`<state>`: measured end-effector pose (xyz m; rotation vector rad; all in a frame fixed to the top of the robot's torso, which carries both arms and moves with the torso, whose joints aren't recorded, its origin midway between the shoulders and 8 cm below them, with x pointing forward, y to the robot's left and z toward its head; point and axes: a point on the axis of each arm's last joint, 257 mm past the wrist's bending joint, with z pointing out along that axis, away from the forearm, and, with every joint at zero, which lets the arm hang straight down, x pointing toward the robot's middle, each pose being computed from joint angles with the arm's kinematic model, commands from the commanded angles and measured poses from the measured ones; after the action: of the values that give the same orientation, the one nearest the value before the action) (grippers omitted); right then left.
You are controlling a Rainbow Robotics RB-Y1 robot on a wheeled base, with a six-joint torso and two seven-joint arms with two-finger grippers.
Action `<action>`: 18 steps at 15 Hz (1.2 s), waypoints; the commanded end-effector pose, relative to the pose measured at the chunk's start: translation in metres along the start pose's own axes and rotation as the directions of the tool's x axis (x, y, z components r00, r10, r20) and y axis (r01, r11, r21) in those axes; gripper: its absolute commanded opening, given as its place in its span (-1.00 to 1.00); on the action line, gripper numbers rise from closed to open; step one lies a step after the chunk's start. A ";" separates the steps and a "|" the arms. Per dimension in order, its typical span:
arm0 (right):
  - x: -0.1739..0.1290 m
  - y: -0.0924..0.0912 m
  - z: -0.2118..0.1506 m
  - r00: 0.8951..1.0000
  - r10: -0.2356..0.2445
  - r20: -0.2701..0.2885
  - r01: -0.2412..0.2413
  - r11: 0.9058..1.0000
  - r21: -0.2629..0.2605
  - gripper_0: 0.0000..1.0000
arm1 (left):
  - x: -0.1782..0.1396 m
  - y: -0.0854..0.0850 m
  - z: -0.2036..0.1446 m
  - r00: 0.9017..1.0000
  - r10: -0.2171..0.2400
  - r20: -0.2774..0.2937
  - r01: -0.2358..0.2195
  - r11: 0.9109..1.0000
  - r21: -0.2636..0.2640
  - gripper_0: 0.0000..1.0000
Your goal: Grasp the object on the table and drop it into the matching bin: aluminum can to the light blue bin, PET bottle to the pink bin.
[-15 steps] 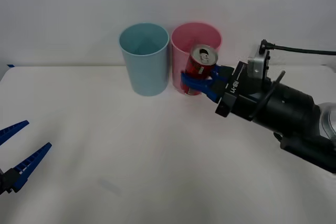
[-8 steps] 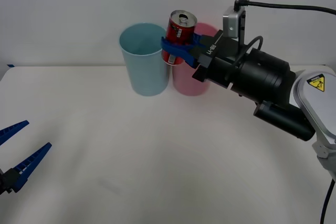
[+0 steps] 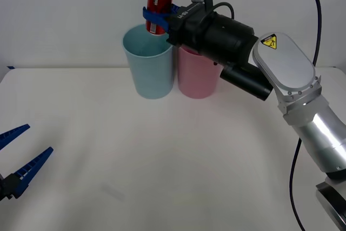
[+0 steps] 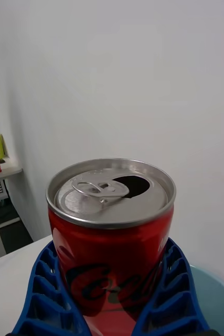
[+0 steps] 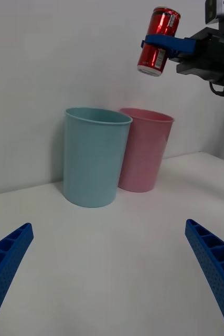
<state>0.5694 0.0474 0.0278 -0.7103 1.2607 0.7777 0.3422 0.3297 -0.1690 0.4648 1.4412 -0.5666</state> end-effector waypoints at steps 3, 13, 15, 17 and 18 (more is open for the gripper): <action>-0.003 -0.022 0.045 0.999 -0.006 -0.034 0.007 0.999 0.054 -1.00 | 0.000 0.000 0.000 1.000 0.000 0.000 0.000 1.000 0.000 1.00; 0.010 -0.043 0.083 0.997 0.026 -0.079 -0.015 0.991 0.136 -1.00 | 0.000 0.000 0.000 1.000 0.000 0.000 0.000 1.000 0.000 1.00; 0.010 -0.043 0.083 0.997 0.030 -0.076 -0.019 0.990 0.138 -1.00 | 0.000 0.000 0.000 1.000 0.000 0.000 0.000 1.000 0.000 1.00; 0.009 -0.044 0.083 0.997 0.041 -0.070 -0.031 0.989 0.142 -1.00 | 0.000 0.000 0.000 1.000 0.000 0.000 0.000 1.000 0.000 1.00; 0.008 -0.045 0.083 0.997 0.042 -0.067 -0.032 0.989 0.147 -0.63 | 0.000 0.000 0.000 1.000 0.000 0.000 0.000 1.000 0.000 1.00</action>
<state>0.6525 0.0918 0.0355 -0.6058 1.3829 0.6880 0.3423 0.3297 -0.1689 0.4649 1.4410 -0.5666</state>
